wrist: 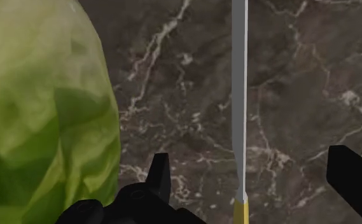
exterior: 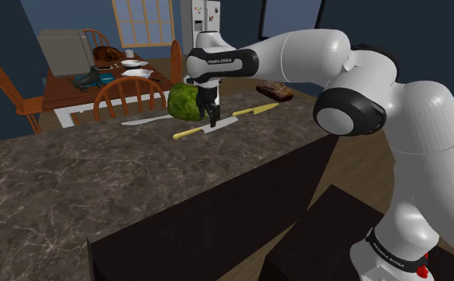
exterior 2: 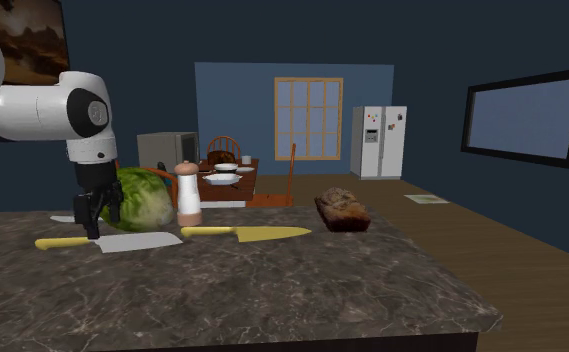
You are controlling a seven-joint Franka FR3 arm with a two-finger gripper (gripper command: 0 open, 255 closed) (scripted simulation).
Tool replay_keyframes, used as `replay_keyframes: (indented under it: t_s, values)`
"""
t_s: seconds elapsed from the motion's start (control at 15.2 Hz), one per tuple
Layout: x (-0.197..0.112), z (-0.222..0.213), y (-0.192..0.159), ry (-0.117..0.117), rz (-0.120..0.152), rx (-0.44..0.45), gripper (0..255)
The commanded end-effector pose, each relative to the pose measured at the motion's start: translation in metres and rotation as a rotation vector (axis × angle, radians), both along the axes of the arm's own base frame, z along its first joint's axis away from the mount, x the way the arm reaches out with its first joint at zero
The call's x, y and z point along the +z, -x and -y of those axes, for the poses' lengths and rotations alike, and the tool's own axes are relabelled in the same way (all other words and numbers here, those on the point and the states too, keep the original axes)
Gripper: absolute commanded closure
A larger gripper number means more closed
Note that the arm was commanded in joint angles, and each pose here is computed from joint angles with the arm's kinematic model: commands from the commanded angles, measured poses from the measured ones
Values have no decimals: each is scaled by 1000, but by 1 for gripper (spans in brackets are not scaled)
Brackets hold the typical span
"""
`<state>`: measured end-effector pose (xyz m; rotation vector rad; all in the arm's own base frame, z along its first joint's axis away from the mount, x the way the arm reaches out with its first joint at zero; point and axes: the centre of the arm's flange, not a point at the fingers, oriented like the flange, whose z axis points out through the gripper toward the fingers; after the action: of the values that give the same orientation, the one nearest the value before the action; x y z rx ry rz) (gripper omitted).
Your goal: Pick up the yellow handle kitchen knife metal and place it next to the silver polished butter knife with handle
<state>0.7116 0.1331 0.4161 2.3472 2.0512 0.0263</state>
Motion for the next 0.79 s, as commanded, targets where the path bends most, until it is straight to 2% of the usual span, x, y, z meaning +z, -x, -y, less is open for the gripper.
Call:
replay_keyframes:
  t_s: [0.0,0.2,0.73]
  values:
    - [-8,3,0,13,-32,-11,0]
    - [28,2,0,13,-32,-11,0]
    - [28,2,0,13,-32,-11,0]
